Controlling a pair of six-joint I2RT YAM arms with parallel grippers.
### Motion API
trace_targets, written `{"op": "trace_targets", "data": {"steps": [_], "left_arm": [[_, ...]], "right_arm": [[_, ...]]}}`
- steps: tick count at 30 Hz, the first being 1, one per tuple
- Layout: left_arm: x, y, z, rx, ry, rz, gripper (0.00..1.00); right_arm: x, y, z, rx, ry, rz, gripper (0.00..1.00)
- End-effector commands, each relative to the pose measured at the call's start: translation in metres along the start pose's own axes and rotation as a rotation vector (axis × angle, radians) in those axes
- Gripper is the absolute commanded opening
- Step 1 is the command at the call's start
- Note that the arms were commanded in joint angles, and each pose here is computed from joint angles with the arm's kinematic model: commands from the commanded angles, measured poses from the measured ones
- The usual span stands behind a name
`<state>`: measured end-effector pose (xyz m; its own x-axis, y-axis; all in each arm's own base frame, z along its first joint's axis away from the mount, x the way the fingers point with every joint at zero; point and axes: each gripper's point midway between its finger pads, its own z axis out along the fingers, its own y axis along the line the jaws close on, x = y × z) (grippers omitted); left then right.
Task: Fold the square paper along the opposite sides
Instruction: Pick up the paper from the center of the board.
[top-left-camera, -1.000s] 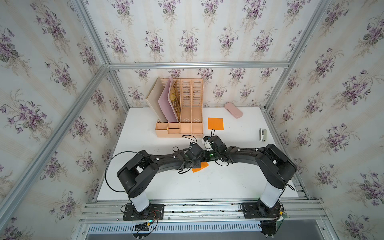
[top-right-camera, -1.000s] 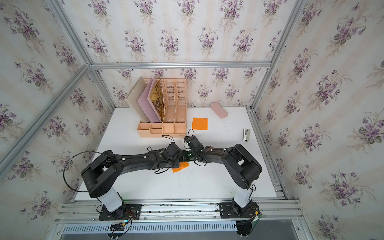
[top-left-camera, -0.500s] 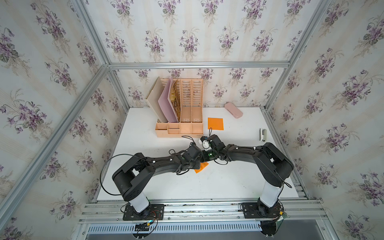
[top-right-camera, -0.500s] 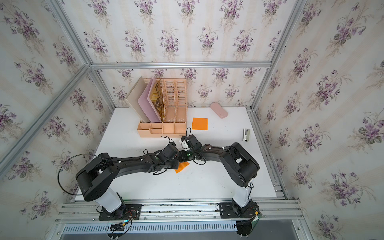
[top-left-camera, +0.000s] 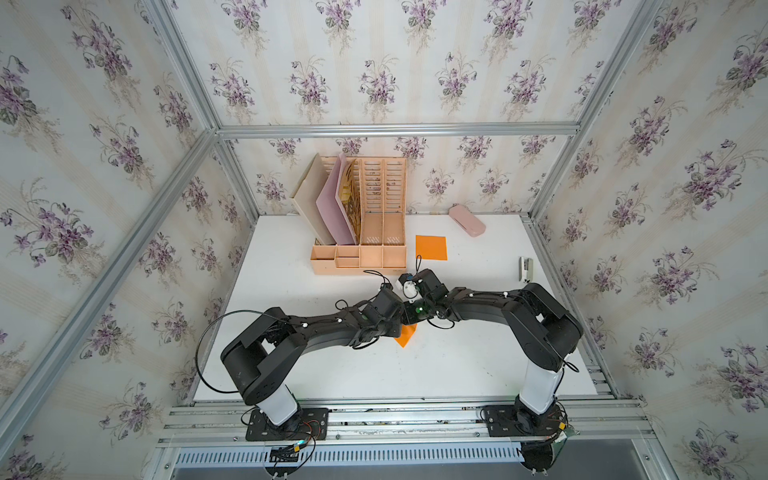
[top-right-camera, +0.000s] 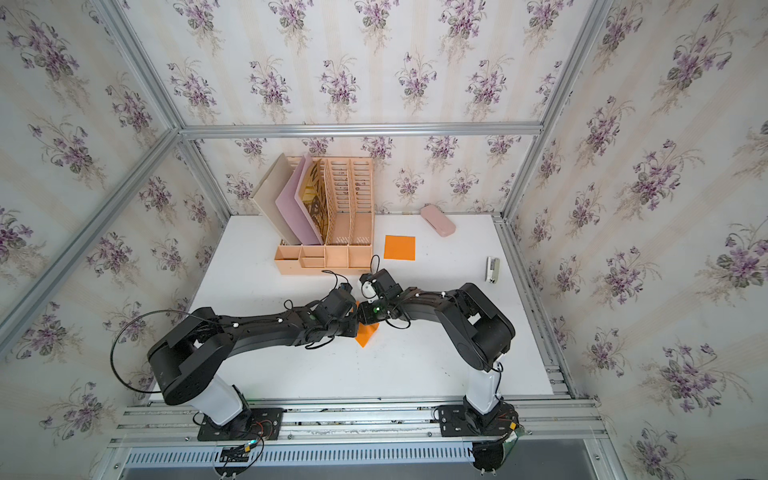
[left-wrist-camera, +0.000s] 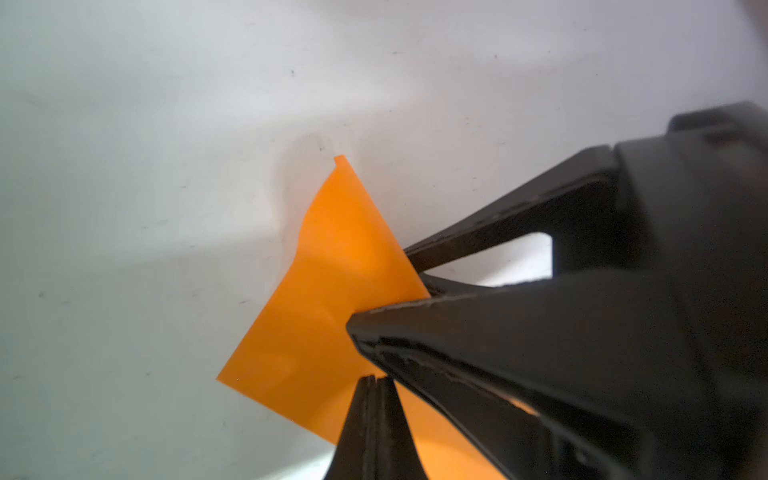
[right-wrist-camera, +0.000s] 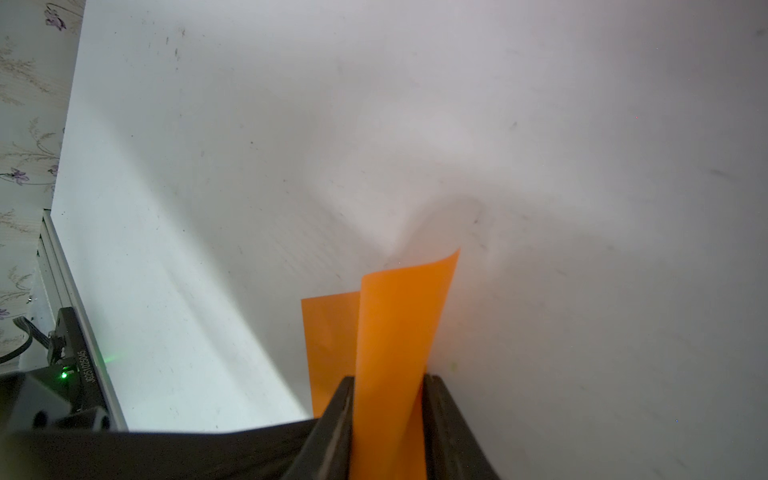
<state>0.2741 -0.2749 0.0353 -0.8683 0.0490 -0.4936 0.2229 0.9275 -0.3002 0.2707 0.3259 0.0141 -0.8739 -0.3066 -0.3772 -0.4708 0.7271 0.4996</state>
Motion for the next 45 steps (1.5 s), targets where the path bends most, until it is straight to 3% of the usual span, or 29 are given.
{"op": "trace_targets", "data": {"steps": [1,7,12,14,21,23,31,38,45], "left_arm": [[-0.019,-0.006,-0.004,0.018,-0.074,0.013,0.0],[-0.039,-0.005,-0.023,-0.016,-0.123,0.055,0.0],[-0.075,0.001,-0.069,-0.091,-0.224,0.121,0.02],[-0.094,0.005,-0.101,-0.122,-0.3,0.136,0.1],[-0.132,0.007,-0.179,-0.133,-0.481,0.172,0.52],[-0.138,0.001,-0.195,-0.1,-0.511,0.185,0.65],[-0.148,-0.039,-0.241,0.125,-0.572,0.293,0.99],[-0.149,-0.076,-0.273,0.385,-0.598,0.348,0.99],[-0.149,-0.1,-0.298,0.585,-0.634,0.378,0.99]], "right_arm": [[0.057,-0.022,-0.001,0.093,0.212,0.09,0.3],[0.056,-0.024,-0.002,0.1,0.205,0.088,0.3],[0.046,-0.021,-0.009,0.087,0.171,0.09,0.3],[0.037,-0.015,-0.016,0.073,0.139,0.088,0.3],[-0.015,0.014,-0.069,0.019,-0.047,0.061,0.3],[-0.033,0.024,-0.091,0.008,-0.115,0.046,0.3],[-0.103,0.055,-0.201,-0.039,-0.445,-0.015,0.3],[-0.142,0.091,-0.298,-0.232,-0.76,-0.156,0.33],[-0.14,0.142,-0.344,-0.472,-0.869,-0.354,0.34]]}}
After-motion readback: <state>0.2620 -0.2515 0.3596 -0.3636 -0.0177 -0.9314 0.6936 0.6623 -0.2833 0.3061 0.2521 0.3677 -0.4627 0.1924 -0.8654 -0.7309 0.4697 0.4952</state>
